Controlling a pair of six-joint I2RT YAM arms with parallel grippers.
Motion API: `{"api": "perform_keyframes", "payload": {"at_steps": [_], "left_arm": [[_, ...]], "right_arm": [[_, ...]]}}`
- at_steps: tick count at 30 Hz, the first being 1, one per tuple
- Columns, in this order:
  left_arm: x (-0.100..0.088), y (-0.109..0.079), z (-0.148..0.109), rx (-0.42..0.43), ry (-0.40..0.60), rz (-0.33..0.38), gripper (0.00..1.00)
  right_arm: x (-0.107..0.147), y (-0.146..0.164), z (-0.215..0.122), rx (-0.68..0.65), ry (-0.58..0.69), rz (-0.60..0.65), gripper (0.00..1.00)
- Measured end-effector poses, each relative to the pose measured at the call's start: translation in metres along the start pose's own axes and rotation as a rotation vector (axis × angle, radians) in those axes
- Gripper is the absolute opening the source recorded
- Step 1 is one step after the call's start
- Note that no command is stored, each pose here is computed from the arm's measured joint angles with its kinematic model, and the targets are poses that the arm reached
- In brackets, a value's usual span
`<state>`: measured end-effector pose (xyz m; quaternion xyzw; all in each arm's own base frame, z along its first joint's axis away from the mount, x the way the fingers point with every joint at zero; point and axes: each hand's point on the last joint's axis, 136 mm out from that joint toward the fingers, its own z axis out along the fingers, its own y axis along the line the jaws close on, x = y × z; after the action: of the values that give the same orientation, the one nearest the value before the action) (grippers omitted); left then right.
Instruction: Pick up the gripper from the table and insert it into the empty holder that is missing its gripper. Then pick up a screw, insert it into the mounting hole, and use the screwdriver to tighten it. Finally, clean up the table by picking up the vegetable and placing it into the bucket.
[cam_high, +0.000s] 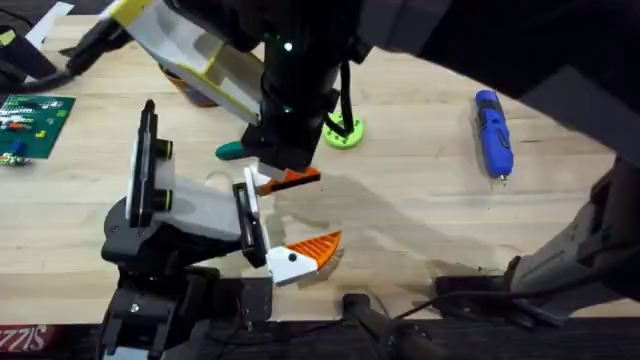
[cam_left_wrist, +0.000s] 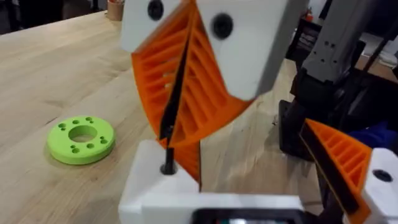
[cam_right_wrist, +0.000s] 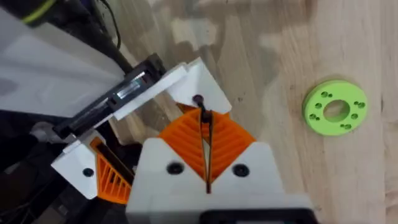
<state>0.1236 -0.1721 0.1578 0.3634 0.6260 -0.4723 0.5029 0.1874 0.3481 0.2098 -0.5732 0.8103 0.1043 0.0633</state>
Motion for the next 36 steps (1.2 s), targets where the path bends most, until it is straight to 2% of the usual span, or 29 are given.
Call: {"api": "perform_keyframes", "payload": {"at_steps": [36], "left_arm": [[0.0, -0.001, 0.0, 0.004, 0.001, -0.036, 0.986]], "right_arm": [[-0.006, 0.01, 0.016, 0.0, 0.035, -0.02, 0.004]]}}
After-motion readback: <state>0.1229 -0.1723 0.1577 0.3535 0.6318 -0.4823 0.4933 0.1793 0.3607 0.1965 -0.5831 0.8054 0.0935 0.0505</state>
